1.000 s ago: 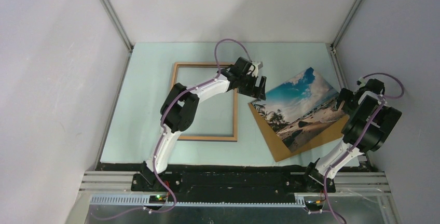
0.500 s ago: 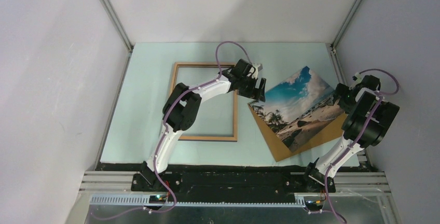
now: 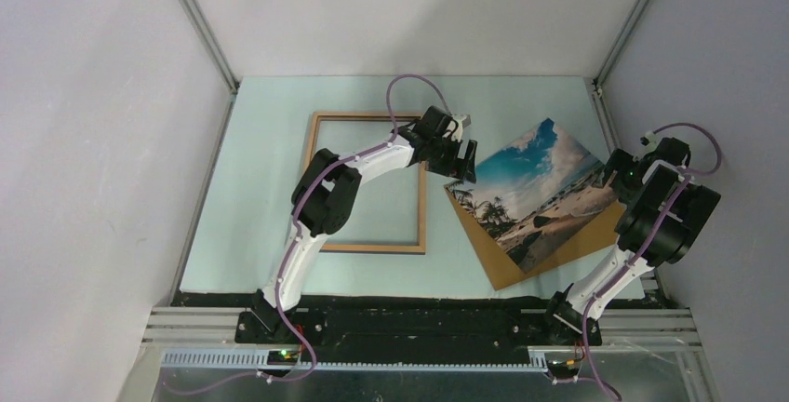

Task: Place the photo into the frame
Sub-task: Pick up the photo at the center of the board.

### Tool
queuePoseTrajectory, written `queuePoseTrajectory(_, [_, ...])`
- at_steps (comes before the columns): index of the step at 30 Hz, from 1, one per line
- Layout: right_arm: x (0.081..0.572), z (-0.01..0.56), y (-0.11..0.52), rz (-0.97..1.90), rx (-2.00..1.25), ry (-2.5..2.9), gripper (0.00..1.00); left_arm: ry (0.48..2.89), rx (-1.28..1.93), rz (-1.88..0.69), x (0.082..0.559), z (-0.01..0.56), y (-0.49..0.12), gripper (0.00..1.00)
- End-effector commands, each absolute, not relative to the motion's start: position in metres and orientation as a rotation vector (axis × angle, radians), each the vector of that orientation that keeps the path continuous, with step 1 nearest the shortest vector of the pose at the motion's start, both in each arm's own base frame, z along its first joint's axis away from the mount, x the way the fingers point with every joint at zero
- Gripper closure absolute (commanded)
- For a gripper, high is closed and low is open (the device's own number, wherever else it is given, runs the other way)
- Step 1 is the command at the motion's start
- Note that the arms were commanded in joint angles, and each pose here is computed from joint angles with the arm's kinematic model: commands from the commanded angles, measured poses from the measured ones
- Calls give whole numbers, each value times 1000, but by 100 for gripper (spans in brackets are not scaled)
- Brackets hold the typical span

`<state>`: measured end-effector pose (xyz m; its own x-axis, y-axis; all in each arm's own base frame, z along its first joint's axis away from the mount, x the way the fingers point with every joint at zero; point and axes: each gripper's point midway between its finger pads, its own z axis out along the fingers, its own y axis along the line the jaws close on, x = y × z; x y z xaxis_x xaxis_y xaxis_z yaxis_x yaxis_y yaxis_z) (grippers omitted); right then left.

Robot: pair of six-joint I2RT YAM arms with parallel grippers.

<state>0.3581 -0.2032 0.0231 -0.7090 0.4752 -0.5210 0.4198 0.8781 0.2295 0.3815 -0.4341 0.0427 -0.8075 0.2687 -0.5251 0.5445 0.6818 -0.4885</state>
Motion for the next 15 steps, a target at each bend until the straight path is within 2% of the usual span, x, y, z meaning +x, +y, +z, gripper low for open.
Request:
queuePoseTrajectory(1, [393,58,-186,305,631,2302,18,2492,642,-933,376,38,-435,6])
queuePoseTrajectory(15, [407,68,-186,356,633,2249,15,2487,655,-956,375,40,-438,6])
